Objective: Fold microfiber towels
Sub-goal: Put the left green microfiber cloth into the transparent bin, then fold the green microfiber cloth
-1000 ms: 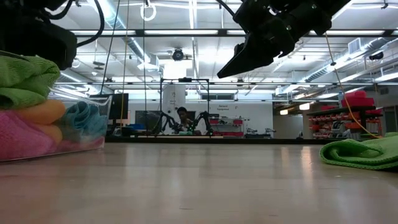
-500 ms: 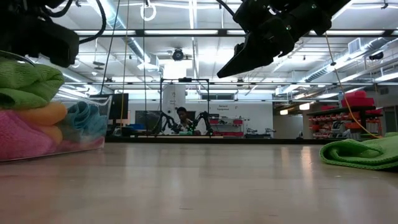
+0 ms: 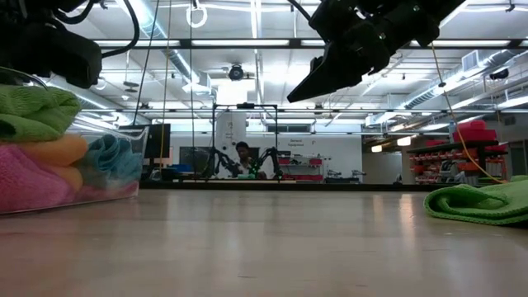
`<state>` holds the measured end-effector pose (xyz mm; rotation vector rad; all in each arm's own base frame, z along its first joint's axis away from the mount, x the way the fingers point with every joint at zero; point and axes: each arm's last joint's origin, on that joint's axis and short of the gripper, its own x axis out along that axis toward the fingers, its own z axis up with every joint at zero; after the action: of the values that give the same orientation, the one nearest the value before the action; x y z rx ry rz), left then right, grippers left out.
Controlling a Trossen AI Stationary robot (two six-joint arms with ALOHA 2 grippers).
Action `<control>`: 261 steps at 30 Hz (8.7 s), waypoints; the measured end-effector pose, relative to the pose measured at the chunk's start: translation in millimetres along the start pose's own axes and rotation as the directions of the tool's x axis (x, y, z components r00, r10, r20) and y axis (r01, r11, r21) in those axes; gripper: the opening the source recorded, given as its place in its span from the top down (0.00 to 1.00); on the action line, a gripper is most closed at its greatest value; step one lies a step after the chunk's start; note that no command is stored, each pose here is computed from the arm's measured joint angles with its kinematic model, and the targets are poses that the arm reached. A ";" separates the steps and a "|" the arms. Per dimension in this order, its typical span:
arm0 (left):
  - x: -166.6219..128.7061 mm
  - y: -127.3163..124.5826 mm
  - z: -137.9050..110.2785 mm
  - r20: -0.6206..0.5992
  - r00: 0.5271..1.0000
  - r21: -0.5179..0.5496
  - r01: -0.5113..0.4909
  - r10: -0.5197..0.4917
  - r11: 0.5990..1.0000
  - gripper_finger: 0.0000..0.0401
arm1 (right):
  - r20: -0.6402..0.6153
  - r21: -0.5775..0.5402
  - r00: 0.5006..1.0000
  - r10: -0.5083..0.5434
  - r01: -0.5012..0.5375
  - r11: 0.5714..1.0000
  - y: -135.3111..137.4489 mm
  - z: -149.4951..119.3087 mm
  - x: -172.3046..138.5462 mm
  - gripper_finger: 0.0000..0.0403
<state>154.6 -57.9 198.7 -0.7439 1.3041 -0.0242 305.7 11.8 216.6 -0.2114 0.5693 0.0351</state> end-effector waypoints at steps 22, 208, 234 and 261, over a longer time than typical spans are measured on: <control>-15.5 -13.6 4.9 0.120 0.980 0.128 -0.172 0.156 0.977 0.39 | 0.010 0.001 1.000 -0.002 0.002 1.000 -0.2 0.9 0.0 0.53; -29.8 -88.7 169.4 0.690 0.649 0.354 -0.688 0.320 0.633 0.79 | -0.638 -0.306 0.765 -0.090 -0.144 0.941 138.3 -63.8 14.4 0.93; -27.2 -68.7 158.8 0.537 0.707 0.406 -0.695 0.461 0.593 0.85 | -0.170 -0.282 0.871 -0.461 0.406 0.869 -0.9 37.0 -78.8 0.98; -25.9 -72.3 159.4 0.524 0.754 0.407 -0.631 0.397 0.661 0.72 | -0.410 0.002 0.909 0.077 -0.084 0.996 82.9 -33.3 -5.9 0.87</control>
<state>314.0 -26.1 268.7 0.1738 0.9940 0.1984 275.5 86.0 176.8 -0.2114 0.9987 0.0765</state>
